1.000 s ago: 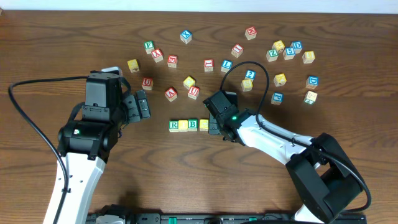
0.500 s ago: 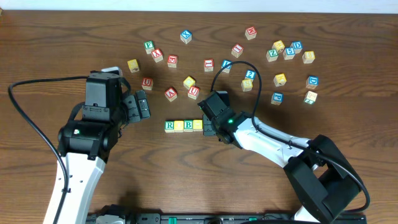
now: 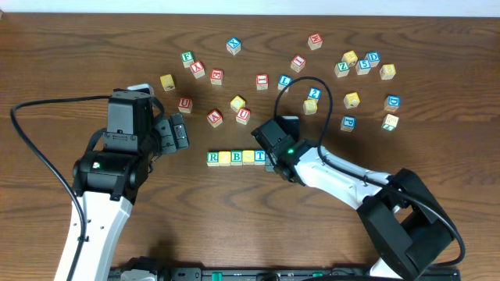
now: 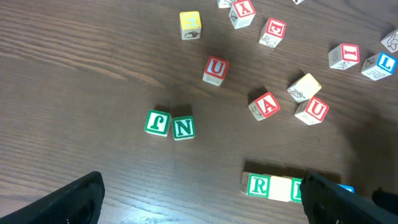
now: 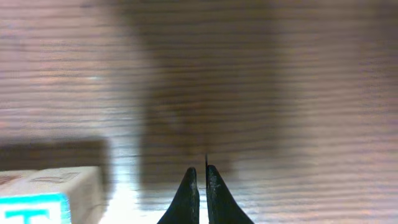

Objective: Spell out ROBOT
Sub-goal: 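Raise the right gripper and move it back from the row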

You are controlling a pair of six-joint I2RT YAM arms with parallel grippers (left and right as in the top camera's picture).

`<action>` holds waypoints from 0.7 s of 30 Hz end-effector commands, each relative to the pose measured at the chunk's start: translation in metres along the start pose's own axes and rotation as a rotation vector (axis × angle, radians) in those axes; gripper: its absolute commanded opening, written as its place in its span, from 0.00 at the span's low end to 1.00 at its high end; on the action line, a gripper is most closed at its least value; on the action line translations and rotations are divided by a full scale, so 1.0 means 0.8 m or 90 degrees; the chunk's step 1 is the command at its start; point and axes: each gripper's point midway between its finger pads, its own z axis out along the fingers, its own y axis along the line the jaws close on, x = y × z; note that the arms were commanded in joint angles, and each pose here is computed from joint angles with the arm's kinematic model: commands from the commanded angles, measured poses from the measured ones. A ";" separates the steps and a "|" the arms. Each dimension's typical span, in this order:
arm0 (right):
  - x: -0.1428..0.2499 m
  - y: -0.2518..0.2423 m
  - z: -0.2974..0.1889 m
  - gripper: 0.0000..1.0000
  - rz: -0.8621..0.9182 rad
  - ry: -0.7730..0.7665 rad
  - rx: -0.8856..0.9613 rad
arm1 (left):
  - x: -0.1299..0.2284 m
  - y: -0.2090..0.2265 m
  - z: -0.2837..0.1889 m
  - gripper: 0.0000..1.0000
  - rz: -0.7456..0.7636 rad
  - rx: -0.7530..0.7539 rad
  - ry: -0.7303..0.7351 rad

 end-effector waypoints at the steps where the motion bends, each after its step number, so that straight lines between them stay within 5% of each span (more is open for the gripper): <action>1: -0.020 -0.022 -0.010 0.01 0.045 -0.021 0.030 | -0.009 0.001 -0.005 0.98 0.002 0.000 -0.012; 11: -0.075 -0.050 -0.137 0.06 0.008 -0.108 -0.020 | -0.009 0.001 -0.005 0.98 0.002 0.000 -0.012; 19: -0.071 -0.063 -0.171 0.10 0.014 -0.120 -0.035 | -0.009 0.001 -0.005 0.98 0.002 0.000 -0.012; 21: -0.070 -0.060 -0.170 0.04 0.013 -0.115 -0.041 | -0.009 0.001 -0.005 0.98 0.002 0.000 -0.012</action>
